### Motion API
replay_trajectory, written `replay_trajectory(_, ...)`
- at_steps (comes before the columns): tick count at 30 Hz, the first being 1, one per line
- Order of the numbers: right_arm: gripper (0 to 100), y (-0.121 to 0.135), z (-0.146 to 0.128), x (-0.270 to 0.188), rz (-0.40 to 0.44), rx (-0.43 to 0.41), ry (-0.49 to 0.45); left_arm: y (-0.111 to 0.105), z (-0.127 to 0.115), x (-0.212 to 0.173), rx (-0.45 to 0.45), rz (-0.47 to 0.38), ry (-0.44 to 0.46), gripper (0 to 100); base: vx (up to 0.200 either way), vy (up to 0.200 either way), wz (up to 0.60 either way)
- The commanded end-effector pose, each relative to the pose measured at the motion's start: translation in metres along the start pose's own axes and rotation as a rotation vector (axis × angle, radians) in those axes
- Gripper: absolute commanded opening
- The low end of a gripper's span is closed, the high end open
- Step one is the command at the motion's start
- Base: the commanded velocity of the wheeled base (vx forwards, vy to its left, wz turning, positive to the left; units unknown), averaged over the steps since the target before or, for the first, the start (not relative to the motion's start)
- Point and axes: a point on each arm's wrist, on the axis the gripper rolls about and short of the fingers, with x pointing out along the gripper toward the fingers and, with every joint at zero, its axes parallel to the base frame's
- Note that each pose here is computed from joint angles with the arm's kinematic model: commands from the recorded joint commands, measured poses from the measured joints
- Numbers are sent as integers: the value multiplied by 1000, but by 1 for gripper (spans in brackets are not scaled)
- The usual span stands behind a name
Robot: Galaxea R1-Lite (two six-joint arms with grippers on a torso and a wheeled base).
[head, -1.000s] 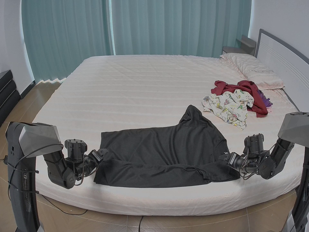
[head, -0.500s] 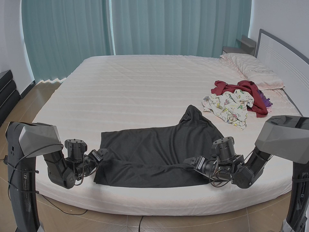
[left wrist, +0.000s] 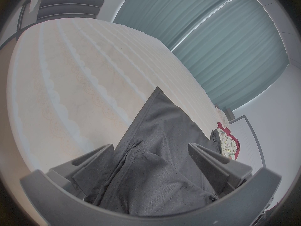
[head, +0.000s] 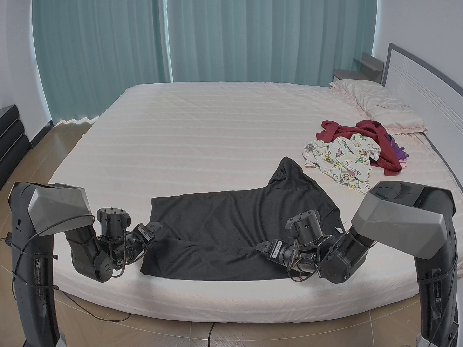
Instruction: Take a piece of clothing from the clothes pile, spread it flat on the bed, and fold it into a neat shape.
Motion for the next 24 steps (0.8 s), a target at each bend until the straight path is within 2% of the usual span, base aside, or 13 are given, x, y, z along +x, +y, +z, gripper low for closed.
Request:
replay_trajectory(1,100,-4,-3,20,-13,-41,2,0,0,0,-1,-1,-1,100,0,0,0)
replay_trajectory(7,100,5,13,36,7,-43,-38,0,0,0,-1,0,-2,100,0,0,0)
replay_trajectory(15,100,10,17,38,17,-46,-48,0,1,1,-1,-2,-3,100,0,0,0)
replay_trajectory(20,100,10,20,46,-10,-77,-145,0,1,1,-1,-2,-3,100,0,0,0)
replay_trajectory(24,100,12,21,44,6,-87,-167,0,0,0,-1,-1,-1,100,0,0,0)
